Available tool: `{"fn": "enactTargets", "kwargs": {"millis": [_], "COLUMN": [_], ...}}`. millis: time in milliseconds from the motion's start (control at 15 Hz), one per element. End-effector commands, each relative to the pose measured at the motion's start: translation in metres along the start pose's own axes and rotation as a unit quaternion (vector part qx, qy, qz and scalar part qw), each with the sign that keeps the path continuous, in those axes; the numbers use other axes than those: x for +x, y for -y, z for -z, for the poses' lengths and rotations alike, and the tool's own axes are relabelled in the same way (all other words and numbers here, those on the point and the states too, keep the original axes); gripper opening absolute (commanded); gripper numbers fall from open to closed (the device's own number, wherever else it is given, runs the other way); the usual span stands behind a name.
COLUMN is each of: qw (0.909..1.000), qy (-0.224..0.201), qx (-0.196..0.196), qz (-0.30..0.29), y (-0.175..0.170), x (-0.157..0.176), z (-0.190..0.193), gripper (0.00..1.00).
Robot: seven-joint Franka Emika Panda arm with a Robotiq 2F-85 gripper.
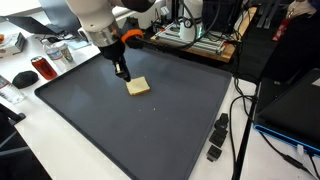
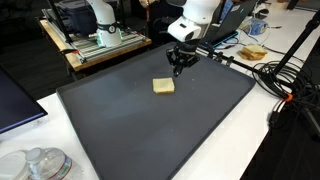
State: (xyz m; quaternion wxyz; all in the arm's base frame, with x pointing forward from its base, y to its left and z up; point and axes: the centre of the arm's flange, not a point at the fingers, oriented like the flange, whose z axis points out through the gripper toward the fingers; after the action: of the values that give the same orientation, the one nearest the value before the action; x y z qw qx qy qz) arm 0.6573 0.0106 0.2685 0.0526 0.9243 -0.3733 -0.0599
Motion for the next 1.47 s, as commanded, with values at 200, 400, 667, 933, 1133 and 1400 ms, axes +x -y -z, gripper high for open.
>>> {"fn": "enactTargets", "kwargs": {"millis": [200, 400, 667, 933, 1133, 1400], "qw": [0.9982, 0.9978, 0.9971, 0.9971, 0.9972, 0.9966], "qy": [0.016, 0.019, 0.009, -0.002, 0.006, 0.022], "qx": [0.055, 0.06, 0.073, 0.072, 0.07, 0.073], "qz": [0.016, 0.019, 0.02, 0.022, 0.025, 0.029], "y": [-0.033, -0.041, -0.046, -0.045, -0.037, -0.037], "x": [-0.008, -0.012, -0.011, -0.007, -0.004, 0.001], "z": [-0.048, -0.068, -0.088, -0.103, -0.117, -0.128], "gripper": [0.05, 0.05, 0.05, 0.05, 0.05, 0.05]}}
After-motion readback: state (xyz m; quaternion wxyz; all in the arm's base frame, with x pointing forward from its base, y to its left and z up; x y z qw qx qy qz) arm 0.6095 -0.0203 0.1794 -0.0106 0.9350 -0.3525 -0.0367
